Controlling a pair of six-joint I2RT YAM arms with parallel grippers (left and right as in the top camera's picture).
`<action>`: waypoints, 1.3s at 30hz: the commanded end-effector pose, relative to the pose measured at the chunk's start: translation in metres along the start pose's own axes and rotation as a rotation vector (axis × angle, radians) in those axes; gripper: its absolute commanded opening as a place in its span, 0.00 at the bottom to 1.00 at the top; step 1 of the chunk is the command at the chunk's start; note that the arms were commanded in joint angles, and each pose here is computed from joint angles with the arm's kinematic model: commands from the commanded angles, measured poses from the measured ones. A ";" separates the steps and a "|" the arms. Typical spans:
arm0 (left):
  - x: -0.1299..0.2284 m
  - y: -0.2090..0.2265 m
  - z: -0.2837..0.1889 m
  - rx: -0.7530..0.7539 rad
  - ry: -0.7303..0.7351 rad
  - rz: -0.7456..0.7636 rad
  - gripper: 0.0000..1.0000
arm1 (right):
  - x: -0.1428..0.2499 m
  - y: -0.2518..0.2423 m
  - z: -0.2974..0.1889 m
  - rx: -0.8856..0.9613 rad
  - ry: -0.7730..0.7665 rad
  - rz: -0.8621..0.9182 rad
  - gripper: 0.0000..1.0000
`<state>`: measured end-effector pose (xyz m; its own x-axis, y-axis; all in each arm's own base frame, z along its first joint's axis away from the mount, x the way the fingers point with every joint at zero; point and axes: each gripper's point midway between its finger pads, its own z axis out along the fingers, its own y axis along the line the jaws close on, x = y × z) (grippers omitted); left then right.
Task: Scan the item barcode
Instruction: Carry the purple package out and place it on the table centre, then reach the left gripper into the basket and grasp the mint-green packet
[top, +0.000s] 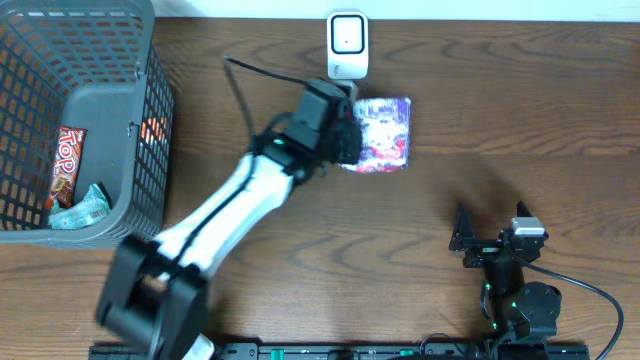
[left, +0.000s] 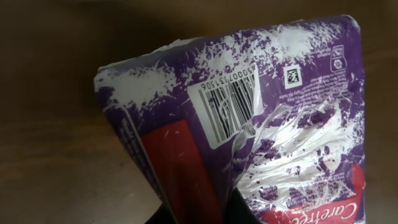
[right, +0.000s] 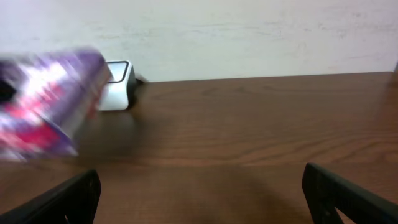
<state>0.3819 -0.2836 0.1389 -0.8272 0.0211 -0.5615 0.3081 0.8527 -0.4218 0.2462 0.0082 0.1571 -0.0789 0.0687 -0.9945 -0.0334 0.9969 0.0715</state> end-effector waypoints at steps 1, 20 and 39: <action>0.007 0.008 0.022 -0.065 -0.004 -0.089 0.08 | 0.001 -0.003 0.000 0.013 -0.001 -0.008 0.99; -0.051 0.022 -0.008 -0.040 -0.185 -0.029 0.51 | 0.001 -0.003 0.000 0.013 -0.001 -0.008 0.99; -0.075 0.289 -0.374 -0.867 -0.734 -0.454 0.96 | 0.001 -0.003 0.000 0.013 -0.001 -0.008 0.99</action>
<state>0.3767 0.0898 0.3516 -0.2351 -0.3997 -0.8860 -0.3664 0.8807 -0.3001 0.2462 0.0082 0.1570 -0.0793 0.0691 -0.9945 -0.0333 0.9969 0.0719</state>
